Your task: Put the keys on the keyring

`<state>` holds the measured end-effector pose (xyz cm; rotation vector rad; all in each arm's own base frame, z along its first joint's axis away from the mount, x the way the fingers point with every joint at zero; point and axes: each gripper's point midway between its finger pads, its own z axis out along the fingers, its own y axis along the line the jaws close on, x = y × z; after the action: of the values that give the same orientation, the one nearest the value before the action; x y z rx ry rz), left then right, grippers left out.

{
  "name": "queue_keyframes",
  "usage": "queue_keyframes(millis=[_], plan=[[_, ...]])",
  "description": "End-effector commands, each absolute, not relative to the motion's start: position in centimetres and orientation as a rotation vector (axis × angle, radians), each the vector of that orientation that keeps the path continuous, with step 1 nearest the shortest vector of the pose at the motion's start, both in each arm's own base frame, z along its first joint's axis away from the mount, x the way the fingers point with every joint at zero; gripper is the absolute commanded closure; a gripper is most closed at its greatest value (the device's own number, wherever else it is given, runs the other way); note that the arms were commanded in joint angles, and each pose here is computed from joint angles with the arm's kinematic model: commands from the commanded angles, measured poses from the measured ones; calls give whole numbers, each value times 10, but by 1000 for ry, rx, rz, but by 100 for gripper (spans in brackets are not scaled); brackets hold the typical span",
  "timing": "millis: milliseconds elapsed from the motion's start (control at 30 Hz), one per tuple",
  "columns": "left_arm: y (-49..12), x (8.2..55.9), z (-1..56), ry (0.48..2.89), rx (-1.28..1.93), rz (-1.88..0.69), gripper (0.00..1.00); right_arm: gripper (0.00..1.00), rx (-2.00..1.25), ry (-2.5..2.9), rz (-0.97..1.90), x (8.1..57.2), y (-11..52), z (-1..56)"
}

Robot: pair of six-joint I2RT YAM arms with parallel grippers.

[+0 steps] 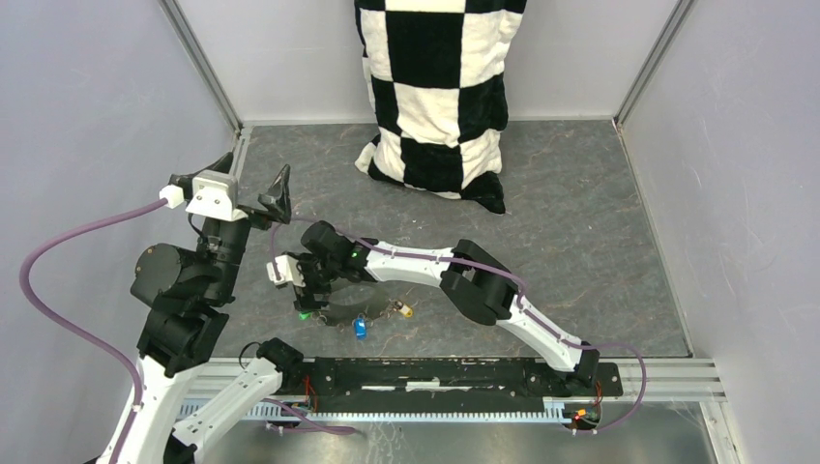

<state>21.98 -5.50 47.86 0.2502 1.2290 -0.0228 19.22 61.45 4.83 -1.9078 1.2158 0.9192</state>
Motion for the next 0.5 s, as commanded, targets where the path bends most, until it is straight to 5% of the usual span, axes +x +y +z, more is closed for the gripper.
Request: queue_keyframes(millis=[0,467], plan=[[-57,209,496,1188,224,-99,9,6,-1955,1154,930,189,615,57],[-61,212,493,1188,246,-97,17,19,-1968,1232,984,181,610,34]])
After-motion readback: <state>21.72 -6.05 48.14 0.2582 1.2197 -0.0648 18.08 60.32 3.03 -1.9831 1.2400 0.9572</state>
